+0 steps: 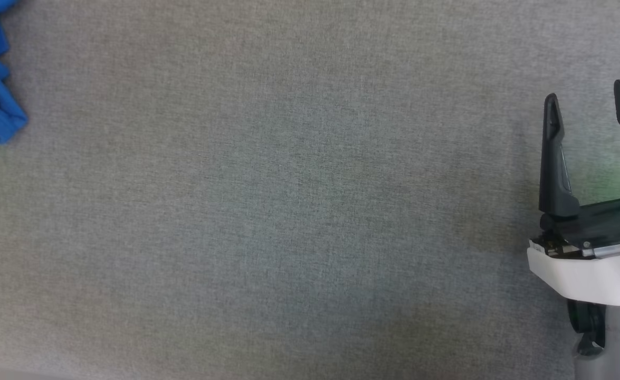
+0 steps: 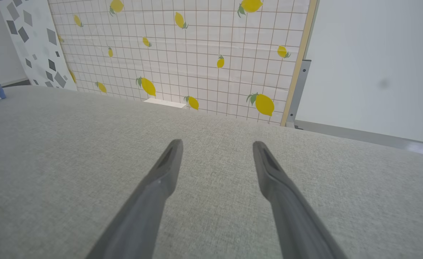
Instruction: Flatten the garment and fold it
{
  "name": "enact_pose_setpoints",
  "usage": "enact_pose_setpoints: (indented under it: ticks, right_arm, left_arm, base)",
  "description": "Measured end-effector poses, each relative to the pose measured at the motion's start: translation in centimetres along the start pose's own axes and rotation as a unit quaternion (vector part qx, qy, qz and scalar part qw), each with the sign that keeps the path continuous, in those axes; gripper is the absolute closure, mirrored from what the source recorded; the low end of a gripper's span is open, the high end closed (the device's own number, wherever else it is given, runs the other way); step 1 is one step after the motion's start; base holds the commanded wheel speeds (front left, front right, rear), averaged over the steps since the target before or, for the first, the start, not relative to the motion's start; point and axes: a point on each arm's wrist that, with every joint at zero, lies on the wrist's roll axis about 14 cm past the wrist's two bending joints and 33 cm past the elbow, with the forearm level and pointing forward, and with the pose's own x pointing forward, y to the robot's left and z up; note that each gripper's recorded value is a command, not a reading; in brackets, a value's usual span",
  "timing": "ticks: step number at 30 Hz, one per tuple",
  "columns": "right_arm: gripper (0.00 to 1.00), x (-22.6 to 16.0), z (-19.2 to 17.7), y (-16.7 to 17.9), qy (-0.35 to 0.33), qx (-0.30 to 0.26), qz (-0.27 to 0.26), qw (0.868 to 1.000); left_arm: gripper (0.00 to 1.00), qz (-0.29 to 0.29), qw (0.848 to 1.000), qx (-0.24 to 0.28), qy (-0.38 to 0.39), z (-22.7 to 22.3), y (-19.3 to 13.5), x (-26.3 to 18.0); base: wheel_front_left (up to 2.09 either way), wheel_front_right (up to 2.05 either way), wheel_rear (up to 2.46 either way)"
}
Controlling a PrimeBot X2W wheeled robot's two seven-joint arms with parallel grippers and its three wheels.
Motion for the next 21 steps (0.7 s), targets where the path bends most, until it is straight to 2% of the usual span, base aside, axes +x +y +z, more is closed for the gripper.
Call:
enact_pose_setpoints:
  ticks: [7,12,16,21]
  right_arm:
    - [0.00,-0.5,2.1,-0.3,-0.014,0.003,-0.007,1.000]
    - [0.00,-2.0,3.8,-0.4,-0.017,0.008,-0.012,1.000]
    - [0.00,-3.2,5.6,-0.3,-0.026,0.018,-0.014,0.999]
    - [0.00,-4.8,8.6,-0.2,-0.052,0.025,-0.018,0.998]
  left_arm:
    - [1.00,0.005,0.998,0.024,-0.064,1.9,0.4,-3.2]
    - [1.00,0.002,0.989,0.074,-0.128,4.4,-0.2,-8.1]
    - [1.00,-0.002,0.975,0.124,-0.186,6.8,-1.7,-13.1]
    - [1.00,-0.020,0.947,0.187,-0.261,9.2,-4.9,-20.0]
  base:
    - [0.00,0.00,0.00]
    - [0.00,0.00,0.00]
    - [0.00,0.00,0.00]
    - [0.00,0.00,0.00]
